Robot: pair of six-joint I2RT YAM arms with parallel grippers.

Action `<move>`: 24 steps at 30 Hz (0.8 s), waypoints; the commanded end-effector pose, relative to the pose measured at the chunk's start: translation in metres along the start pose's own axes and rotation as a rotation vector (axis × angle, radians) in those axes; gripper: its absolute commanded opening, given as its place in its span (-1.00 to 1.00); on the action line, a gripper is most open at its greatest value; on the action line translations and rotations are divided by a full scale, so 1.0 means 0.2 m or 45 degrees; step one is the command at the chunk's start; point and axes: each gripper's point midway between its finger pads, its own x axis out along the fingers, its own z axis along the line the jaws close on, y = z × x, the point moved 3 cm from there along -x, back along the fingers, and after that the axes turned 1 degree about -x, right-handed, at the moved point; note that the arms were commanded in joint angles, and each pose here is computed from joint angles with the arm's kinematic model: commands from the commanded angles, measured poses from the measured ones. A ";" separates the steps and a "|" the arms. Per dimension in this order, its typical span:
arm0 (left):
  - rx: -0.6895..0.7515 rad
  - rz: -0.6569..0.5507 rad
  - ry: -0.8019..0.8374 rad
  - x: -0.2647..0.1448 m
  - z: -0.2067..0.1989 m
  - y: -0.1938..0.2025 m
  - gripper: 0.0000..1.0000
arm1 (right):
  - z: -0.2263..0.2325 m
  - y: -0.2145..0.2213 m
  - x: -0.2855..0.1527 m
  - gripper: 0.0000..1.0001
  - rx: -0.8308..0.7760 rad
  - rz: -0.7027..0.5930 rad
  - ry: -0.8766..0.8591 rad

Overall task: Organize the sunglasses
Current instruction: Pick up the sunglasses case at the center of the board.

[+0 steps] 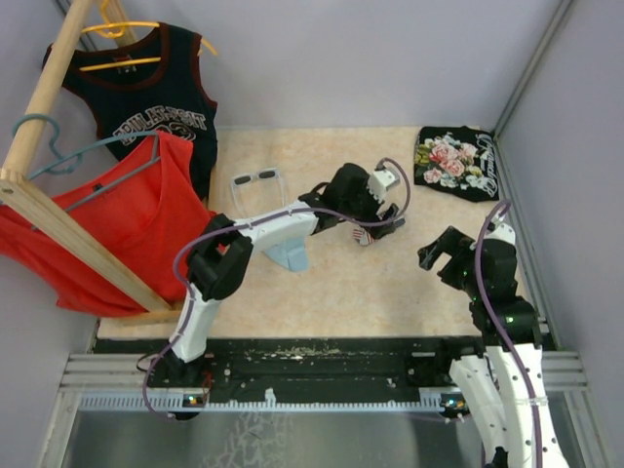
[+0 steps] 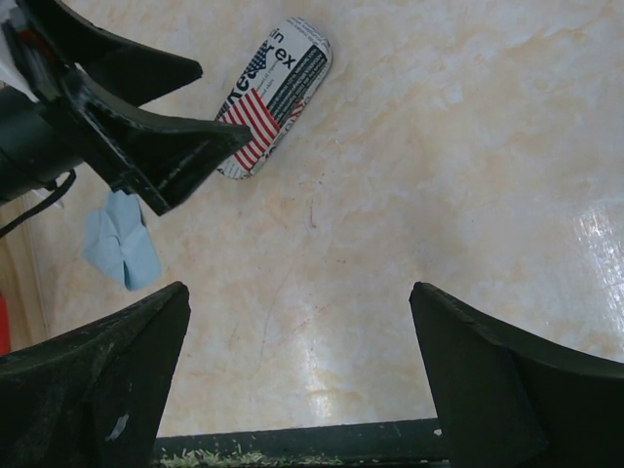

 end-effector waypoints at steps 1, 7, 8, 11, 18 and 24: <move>0.149 0.055 0.017 0.04 -0.02 0.05 1.00 | 0.04 -0.04 0.00 0.91 0.012 -0.054 -0.056; 0.216 0.107 0.015 0.09 0.00 0.10 1.00 | 0.05 -0.03 0.00 0.90 0.005 -0.043 -0.077; 0.227 0.120 0.008 0.10 0.01 0.11 1.00 | 0.05 -0.03 0.00 0.90 0.003 -0.040 -0.079; 0.249 0.158 -0.022 0.13 0.04 0.14 1.00 | 0.05 -0.02 0.01 0.89 0.001 -0.033 -0.090; 0.290 0.215 -0.045 0.17 0.09 0.20 1.00 | 0.06 -0.01 0.01 0.87 -0.007 -0.023 -0.116; 0.288 0.234 -0.028 0.20 0.09 0.24 0.97 | 0.06 -0.01 0.01 0.86 -0.008 -0.018 -0.118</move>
